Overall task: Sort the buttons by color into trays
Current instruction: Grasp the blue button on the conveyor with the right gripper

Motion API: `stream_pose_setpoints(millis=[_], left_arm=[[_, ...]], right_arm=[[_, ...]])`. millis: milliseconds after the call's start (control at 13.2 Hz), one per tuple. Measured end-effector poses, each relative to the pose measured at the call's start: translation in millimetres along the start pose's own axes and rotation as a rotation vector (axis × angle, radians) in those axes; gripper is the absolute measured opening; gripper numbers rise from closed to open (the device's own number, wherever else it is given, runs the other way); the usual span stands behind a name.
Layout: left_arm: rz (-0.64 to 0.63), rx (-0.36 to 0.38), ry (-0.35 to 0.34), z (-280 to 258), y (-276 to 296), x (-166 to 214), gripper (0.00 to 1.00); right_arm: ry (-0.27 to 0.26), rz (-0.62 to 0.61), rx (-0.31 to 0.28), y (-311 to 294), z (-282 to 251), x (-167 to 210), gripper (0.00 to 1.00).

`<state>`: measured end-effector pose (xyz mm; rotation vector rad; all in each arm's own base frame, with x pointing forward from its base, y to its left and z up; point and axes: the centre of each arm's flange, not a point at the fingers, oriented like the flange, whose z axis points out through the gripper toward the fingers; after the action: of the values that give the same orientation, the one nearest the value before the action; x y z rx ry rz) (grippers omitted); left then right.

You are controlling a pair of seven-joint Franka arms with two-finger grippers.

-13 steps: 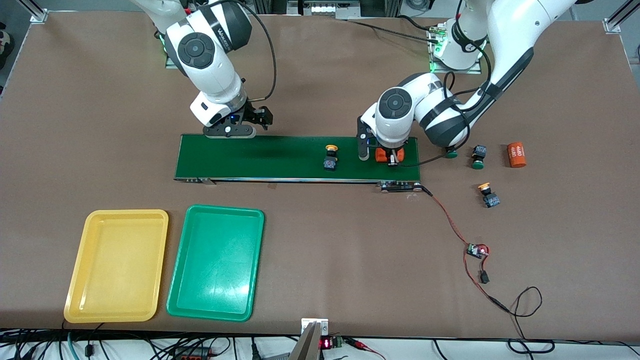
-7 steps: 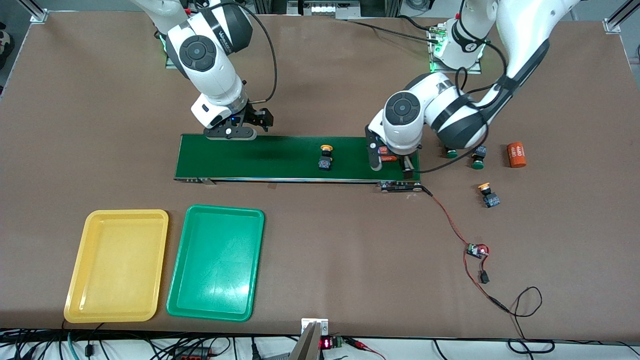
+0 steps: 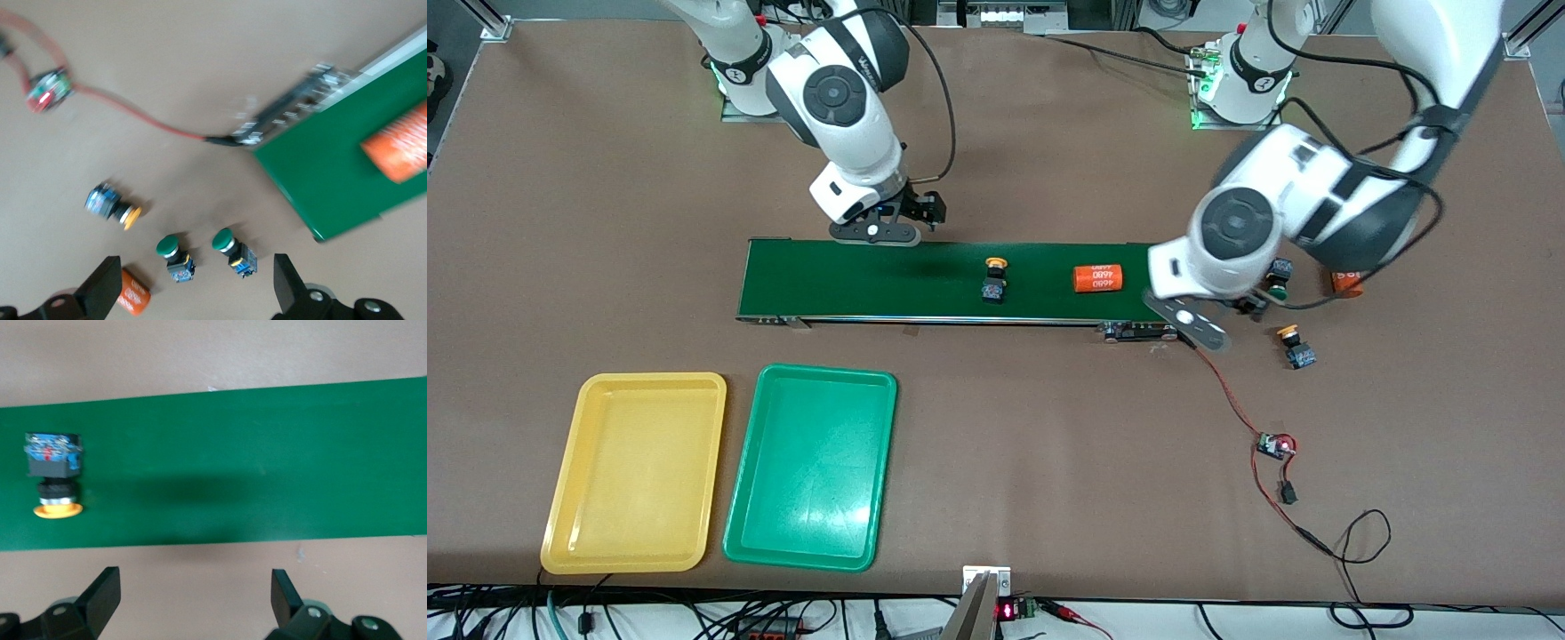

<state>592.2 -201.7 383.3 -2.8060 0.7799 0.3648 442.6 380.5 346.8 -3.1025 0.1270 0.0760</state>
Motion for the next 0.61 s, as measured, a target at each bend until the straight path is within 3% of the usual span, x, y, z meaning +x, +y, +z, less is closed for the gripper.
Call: stream_pose_setpoints(millis=[228,607], left_arm=[[-0.238,-0.034,-0.009,12,-67,-10,1.00],[-0.438,-0.079,-0.081,67,-163,-30,1.00]], right_arm=[[-0.004,0.021,0.014,-28,12,11,1.00],[0.000,0.053,0.007,-59,36,23,1.00]])
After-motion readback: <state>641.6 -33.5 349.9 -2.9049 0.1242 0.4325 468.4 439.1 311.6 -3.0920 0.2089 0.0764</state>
